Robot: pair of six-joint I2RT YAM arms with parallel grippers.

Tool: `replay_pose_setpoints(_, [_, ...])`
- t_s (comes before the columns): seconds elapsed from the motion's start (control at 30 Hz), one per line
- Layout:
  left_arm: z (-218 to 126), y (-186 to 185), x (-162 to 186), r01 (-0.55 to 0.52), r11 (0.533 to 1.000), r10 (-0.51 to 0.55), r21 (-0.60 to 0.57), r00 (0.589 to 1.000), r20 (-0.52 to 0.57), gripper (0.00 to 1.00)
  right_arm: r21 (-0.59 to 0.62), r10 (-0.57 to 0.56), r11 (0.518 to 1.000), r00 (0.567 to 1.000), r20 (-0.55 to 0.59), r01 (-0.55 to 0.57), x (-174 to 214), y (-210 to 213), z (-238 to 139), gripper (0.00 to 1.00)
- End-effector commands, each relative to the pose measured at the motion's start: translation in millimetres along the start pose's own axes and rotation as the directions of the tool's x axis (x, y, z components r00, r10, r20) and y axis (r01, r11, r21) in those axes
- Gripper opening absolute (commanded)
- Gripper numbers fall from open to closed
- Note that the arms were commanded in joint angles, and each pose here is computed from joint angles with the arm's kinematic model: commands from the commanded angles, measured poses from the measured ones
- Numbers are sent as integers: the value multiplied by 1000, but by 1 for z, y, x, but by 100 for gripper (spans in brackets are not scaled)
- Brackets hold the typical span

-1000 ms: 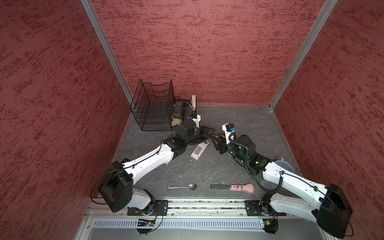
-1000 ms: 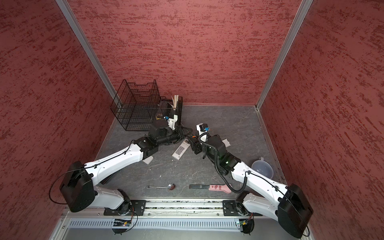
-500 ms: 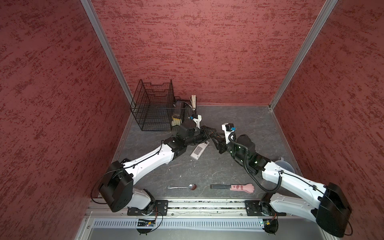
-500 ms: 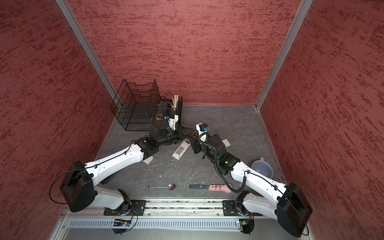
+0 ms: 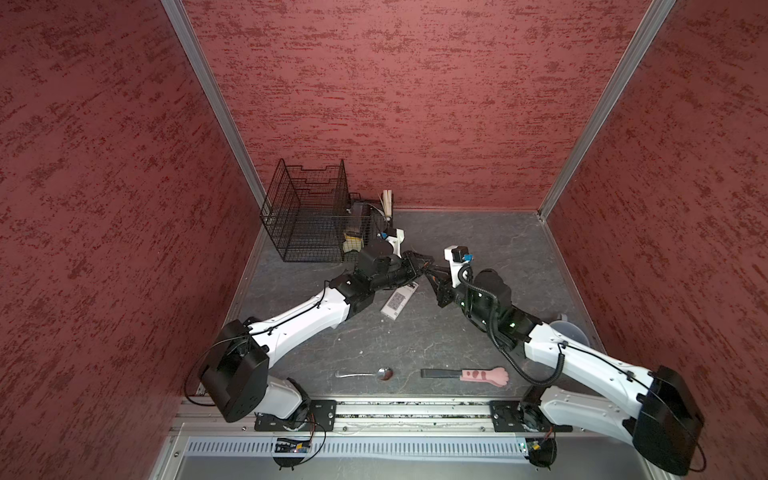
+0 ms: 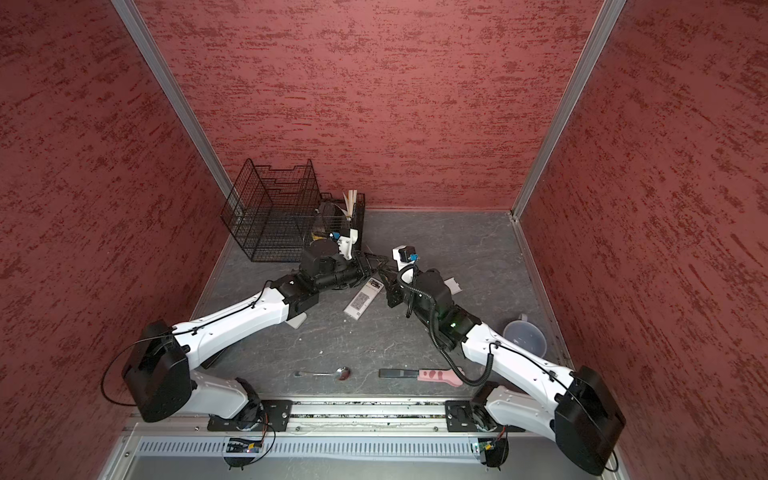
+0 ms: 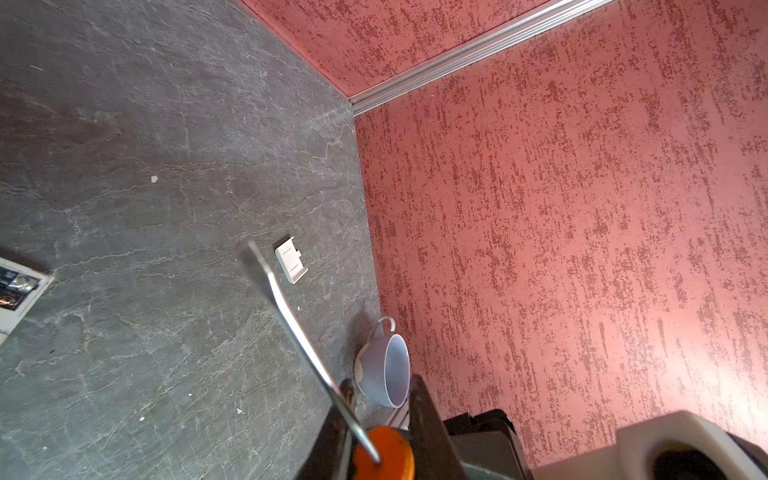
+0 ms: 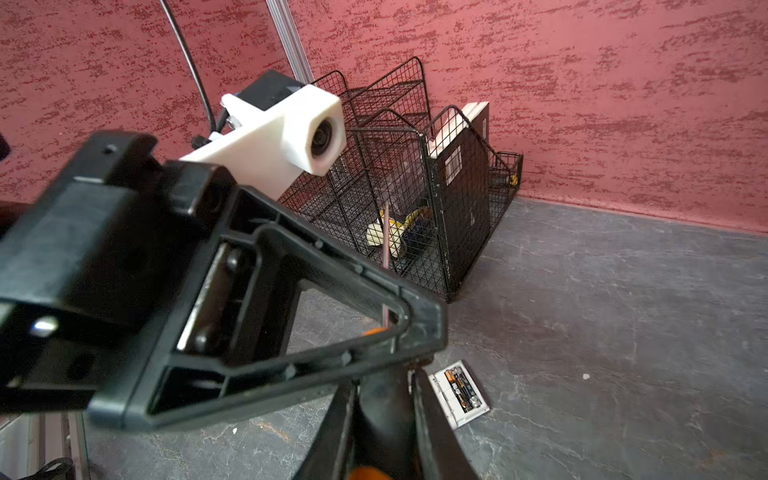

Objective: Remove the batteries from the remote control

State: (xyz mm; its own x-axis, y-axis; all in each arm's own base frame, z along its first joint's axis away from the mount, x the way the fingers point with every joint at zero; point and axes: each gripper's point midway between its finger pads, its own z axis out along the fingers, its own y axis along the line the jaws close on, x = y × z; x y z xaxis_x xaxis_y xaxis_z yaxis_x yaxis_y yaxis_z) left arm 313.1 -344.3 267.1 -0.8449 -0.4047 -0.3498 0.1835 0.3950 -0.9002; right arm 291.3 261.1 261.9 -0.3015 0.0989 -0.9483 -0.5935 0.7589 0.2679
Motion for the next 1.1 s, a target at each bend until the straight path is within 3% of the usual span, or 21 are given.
replay_pose_setpoints(0.0, [3,4,7,6,1000,-6,6,1000,-19,0,-9,3,1000,996,91,-3,-32,6,-10,4])
replay_pose_setpoints(0.33, [3,11,6,14,1000,-14,-1,1000,-8,1,-12,27,1000,998,61,-27,-33,8,-13,0])
replay_pose_setpoints(0.67, [-6,12,-5,-25,1000,26,-18,999,43,38,16,61,998,998,13,-61,-24,3,-20,0])
replay_pose_setpoints(0.9, [-21,13,-11,-91,995,94,-36,992,81,48,78,84,994,995,-61,-79,-6,-8,-27,0])
replay_pose_setpoints(1.07, [-45,41,-1,-178,968,188,-175,981,42,54,133,128,985,980,-155,-108,12,-15,-36,0])
